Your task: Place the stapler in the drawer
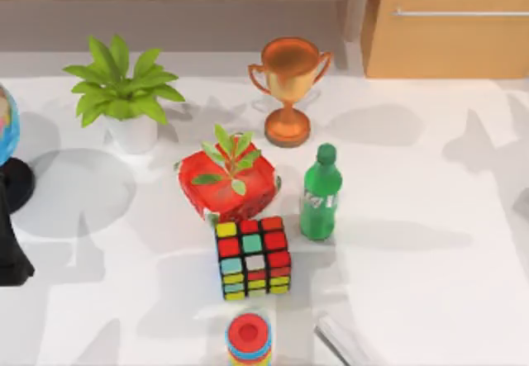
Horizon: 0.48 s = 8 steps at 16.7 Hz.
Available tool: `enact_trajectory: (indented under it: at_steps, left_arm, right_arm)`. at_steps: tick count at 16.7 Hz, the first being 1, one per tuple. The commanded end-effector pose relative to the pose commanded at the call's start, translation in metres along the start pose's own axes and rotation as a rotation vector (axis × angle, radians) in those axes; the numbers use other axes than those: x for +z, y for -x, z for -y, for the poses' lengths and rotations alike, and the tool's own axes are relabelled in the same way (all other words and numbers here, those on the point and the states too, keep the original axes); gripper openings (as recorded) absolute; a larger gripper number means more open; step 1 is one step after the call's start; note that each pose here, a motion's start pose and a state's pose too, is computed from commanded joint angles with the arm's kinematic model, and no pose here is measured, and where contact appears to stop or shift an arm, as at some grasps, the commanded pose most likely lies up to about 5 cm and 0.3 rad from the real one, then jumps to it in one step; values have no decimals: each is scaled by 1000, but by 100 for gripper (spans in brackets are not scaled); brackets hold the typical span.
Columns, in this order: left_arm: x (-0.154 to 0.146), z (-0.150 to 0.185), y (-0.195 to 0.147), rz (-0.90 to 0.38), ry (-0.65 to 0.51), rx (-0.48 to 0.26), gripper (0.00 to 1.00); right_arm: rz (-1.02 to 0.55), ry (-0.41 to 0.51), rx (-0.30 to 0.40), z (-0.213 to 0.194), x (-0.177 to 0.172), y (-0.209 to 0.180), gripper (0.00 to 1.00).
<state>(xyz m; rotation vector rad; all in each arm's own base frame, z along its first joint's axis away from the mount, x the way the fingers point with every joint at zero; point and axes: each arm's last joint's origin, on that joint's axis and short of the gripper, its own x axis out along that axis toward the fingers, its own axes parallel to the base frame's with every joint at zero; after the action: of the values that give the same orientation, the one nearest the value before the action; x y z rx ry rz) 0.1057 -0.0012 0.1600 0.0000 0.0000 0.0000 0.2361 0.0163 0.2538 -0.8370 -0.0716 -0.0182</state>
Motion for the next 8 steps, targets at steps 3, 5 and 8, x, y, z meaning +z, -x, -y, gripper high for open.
enact_trajectory:
  at_steps: [3, 5, 8]
  left_arm:
    - [0, 0, 0, 0, 0, 0, 100]
    - [0, 0, 0, 0, 0, 0, 100]
    - [0, 0, 0, 0, 0, 0, 100]
  right_arm:
    - [-6, 211, 4, -22, -5, -56, 100]
    - [-15, 341, 14, -47, -16, -90, 100]
    - [-31, 510, 37, -92, -39, -128, 100]
